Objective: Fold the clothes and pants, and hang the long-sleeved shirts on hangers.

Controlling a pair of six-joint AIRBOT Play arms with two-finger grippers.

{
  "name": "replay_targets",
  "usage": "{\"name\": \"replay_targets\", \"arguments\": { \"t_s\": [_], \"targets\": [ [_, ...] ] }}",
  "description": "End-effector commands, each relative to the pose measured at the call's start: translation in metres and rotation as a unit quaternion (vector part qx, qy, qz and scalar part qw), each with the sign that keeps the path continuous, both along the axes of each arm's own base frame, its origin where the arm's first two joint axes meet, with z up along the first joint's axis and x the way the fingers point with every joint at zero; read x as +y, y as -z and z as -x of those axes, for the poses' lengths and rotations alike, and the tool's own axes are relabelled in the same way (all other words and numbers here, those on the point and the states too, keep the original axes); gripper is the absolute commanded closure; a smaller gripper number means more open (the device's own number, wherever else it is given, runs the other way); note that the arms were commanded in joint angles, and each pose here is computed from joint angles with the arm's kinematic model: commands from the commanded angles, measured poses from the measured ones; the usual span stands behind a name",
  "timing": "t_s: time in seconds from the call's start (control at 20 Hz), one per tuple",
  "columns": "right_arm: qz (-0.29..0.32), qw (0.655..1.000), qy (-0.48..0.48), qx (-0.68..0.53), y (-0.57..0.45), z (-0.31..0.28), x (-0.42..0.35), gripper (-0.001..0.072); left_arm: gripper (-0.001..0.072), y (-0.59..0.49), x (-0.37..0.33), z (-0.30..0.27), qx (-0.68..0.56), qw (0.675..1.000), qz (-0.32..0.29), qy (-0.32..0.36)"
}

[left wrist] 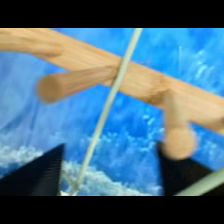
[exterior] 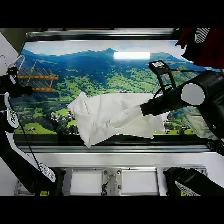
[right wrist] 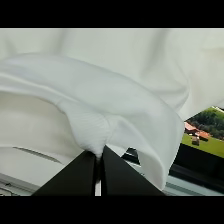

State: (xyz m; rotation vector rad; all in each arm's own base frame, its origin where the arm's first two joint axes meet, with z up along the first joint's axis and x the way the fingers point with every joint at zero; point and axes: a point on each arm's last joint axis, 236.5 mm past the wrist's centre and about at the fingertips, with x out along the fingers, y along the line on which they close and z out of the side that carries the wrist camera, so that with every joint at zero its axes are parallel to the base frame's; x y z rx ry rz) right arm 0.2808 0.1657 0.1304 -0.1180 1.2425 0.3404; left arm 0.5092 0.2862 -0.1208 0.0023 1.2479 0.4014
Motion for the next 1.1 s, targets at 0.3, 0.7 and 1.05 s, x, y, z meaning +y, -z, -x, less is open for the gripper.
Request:
{"name": "replay_targets", "arguments": {
  "t_s": [0.3, 0.7, 1.05],
  "targets": [
    [0.0, 1.0, 0.0, 0.0, 0.0, 0.0, 0.0, 0.0693, 0.0468, 0.007, -0.009, 0.003, 0.017, 1.0, 0.006, 0.006],
    [0.0, 1.0, 0.0, 0.0, 0.0, 0.0, 0.0, 0.0693, 0.0693, 0.005, -0.014, 0.005, 0.025, 1.0, 0.009, 0.007],
    [0.0, 1.0, 0.0, 0.0, 0.0, 0.0, 0.0, 0.0693, 0.0694, -0.098, -0.03, -0.012, -0.047, 0.998, -0.025, 0.027]
  ]
}}
